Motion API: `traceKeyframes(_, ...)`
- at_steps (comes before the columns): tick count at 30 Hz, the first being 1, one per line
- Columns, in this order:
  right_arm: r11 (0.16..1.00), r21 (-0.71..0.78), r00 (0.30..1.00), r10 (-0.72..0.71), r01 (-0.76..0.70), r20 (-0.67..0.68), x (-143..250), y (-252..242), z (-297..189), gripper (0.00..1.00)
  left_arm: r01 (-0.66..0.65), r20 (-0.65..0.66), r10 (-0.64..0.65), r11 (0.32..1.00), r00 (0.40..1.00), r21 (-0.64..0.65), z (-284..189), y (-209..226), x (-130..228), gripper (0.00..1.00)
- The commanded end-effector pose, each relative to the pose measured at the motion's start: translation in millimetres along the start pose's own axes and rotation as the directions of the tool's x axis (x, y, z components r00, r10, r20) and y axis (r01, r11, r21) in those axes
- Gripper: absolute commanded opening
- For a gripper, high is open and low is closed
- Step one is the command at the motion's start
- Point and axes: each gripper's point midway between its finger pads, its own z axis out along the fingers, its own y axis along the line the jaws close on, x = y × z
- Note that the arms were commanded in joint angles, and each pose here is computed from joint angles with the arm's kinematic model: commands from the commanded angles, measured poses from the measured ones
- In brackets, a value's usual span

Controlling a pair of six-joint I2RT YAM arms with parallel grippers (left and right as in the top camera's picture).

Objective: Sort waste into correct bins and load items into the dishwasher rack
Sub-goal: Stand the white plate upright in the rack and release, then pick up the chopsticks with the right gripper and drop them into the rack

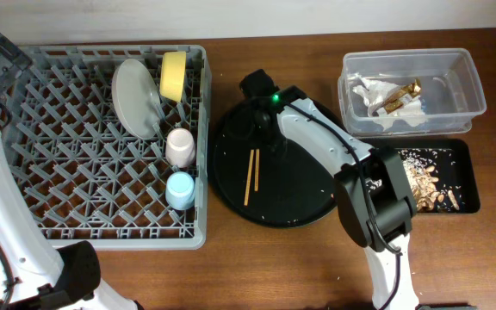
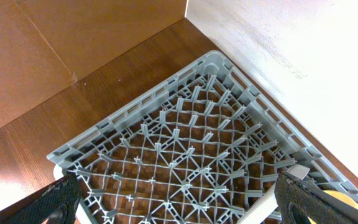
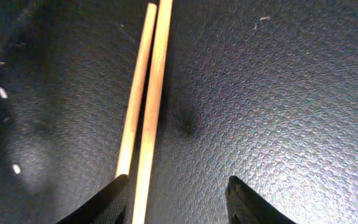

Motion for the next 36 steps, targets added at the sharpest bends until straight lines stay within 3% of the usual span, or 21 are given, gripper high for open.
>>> traceKeyframes(1, 1.000, 0.016, 0.998, 0.003, -0.001, -0.070, 15.5, -2.4, 28.3, 0.51, 0.021, 0.020, -0.021, 1.000, 1.000, 0.014, -8.3, 2.0, -4.3, 0.99)
traceKeyframes(7, 1.000, 0.004, 0.997, -0.005, 0.005, -0.081, 18.9, 2.7, 34.0, 0.50, 0.021, 0.020, -0.021, 1.000, 1.000, 0.014, -8.3, 2.0, -4.3, 0.99)
traceKeyframes(8, 1.000, 0.005, 0.996, -0.010, 0.010, -0.084, 20.6, 4.5, 34.7, 0.42, 0.021, 0.020, -0.021, 1.000, 1.000, 0.014, -8.3, 2.0, -4.3, 0.99)
traceKeyframes(9, 1.000, 0.010, 0.996, -0.001, 0.002, -0.093, 22.9, 3.8, 35.1, 0.14, 0.021, 0.020, -0.021, 1.000, 1.000, 0.014, -8.3, 2.0, -4.3, 0.99)
traceKeyframes(10, 1.000, 0.019, 0.995, 0.011, -0.009, -0.100, 24.9, 2.0, 34.9, 0.04, 0.021, 0.020, -0.021, 1.000, 1.000, 0.014, -8.3, 2.0, -4.3, 0.99)
traceKeyframes(13, 0.999, 0.030, 0.993, 0.018, -0.015, -0.120, 27.5, -0.9, 29.9, 0.04, 0.021, 0.020, -0.021, 1.000, 1.000, 0.014, -8.3, 2.0, -4.3, 0.99)
traceKeyframes(15, 0.999, 0.005, 0.994, 0.041, -0.040, -0.098, 6.7, -1.3, -10.8, 0.04, 0.021, 0.020, -0.021, 1.000, 1.000, 0.014, -8.3, 1.8, -4.3, 1.00)
traceKeyframes(20, 0.949, -0.314, 0.998, -0.019, 0.036, 0.056, -36.1, 57.1, -151.5, 0.04, 0.021, 0.020, -0.021, 1.000, 1.000, 0.014, -8.3, 1.8, -4.3, 0.99)
traceKeyframes(22, 0.898, -0.427, 0.992, -0.070, 0.110, 0.108, -34.1, 98.6, -175.9, 0.04, 0.021, 0.020, -0.021, 1.000, 1.000, 0.014, -8.3, 2.0, -4.3, 0.99)
traceKeyframes(26, 0.795, -0.585, 0.981, -0.062, 0.160, 0.185, -9.1, 231.3, -173.0, 0.04, 0.021, 0.020, -0.021, 1.000, 1.000, 0.014, -8.3, 2.0, -4.3, 0.99)
traceKeyframes(29, 0.725, -0.657, 0.971, -0.066, 0.204, 0.228, 6.6, 286.5, -174.2, 0.04, 0.021, 0.020, -0.021, 1.000, 1.000, 0.014, -8.3, 2.0, -4.3, 0.99)
traceKeyframes(32, 0.679, -0.718, 0.974, 0.023, 0.151, 0.226, -0.2, 310.2, -178.4, 0.04, 0.021, 0.020, -0.021, 1.000, 1.000, 0.014, -8.3, 1.8, -4.3, 0.99)
traceKeyframes(36, 0.710, -0.703, 0.980, 0.112, 0.039, 0.166, -6.5, 309.6, -150.2, 0.04, 0.021, 0.020, -0.021, 1.000, 1.000, 0.014, -8.3, 1.8, -4.3, 0.99)
